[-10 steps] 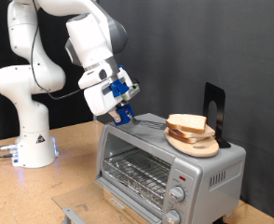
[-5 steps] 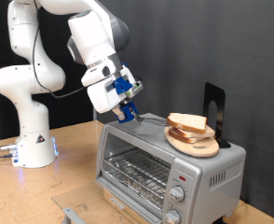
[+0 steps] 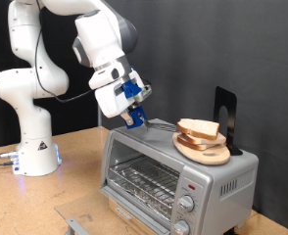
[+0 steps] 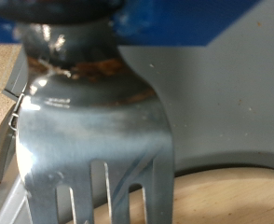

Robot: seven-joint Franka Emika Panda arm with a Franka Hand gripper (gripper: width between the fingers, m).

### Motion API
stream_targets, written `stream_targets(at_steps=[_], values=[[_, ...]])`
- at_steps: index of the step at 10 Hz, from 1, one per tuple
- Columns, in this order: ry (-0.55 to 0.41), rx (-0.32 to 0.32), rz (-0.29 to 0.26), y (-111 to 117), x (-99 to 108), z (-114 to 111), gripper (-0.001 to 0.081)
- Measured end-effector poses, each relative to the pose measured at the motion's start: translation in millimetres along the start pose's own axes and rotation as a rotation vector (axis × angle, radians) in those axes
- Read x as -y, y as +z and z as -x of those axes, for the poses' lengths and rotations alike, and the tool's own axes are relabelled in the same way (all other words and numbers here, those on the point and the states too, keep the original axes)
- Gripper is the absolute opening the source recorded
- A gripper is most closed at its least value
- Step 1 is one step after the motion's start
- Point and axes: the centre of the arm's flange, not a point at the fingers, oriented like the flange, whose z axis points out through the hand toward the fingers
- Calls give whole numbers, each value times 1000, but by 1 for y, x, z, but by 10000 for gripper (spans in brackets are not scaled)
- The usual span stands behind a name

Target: Make a piece of toast with the oven

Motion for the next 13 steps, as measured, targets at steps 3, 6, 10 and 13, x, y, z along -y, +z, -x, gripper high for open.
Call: stream_targets(at_steps=[3, 6, 10, 13], values=[[-6, 12, 5, 8, 10, -5, 383], [-14, 15, 3, 13, 21, -12, 383], [-12, 24, 15, 21, 35, -21, 383], [1, 29, 22, 28, 45, -33, 383]])
